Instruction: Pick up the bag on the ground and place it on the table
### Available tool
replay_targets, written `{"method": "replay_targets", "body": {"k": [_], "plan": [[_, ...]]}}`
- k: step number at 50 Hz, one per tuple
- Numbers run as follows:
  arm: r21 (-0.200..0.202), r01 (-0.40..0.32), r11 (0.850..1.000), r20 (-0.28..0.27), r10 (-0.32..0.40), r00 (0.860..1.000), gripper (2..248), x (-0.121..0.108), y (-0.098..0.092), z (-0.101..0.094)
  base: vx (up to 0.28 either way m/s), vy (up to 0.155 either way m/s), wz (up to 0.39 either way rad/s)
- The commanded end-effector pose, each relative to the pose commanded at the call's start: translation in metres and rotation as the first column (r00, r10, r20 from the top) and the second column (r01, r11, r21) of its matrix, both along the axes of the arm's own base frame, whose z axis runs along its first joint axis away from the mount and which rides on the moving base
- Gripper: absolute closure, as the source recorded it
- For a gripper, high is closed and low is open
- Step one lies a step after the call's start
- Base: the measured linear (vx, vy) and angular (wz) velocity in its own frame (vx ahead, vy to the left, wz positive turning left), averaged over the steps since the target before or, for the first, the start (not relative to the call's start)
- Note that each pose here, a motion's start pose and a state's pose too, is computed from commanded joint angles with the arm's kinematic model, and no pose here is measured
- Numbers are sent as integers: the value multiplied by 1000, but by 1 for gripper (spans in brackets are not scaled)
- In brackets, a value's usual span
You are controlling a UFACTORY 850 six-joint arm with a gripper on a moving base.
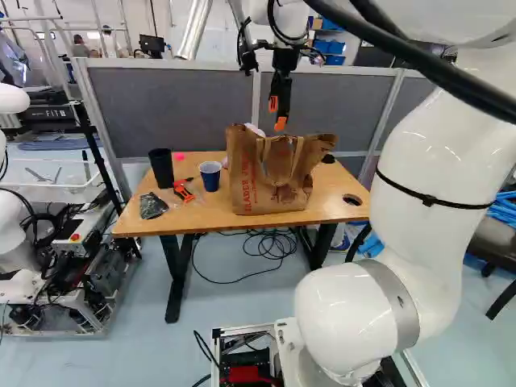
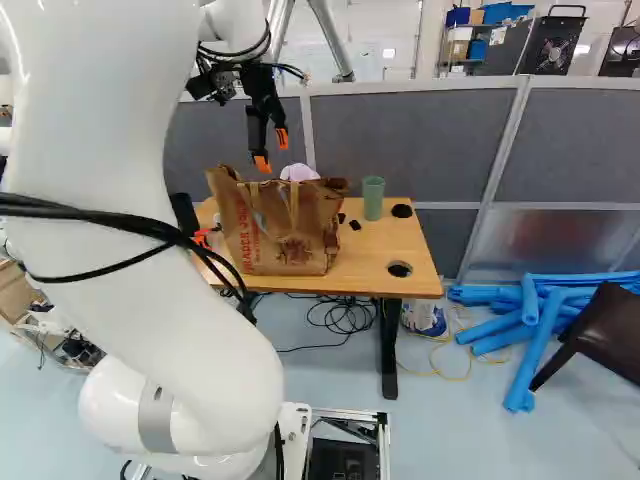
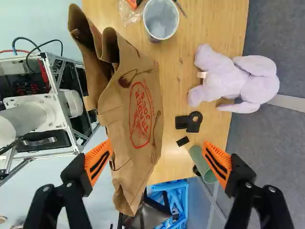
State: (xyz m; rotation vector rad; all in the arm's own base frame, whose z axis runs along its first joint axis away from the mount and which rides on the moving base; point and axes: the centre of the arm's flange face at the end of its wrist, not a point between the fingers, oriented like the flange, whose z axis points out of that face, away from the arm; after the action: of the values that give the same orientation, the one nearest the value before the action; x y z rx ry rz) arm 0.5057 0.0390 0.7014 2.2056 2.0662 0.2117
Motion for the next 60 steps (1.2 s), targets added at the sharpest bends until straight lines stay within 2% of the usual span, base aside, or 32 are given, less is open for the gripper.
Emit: {"method": "replay_targets", "body": {"k": [18,60], "plan": [[0,0,1000,0,0,1000,3,0,0,0,-17,-2,1],[0,0,1000,0,0,1000,3,0,0,0,-84,-1,1]]}}
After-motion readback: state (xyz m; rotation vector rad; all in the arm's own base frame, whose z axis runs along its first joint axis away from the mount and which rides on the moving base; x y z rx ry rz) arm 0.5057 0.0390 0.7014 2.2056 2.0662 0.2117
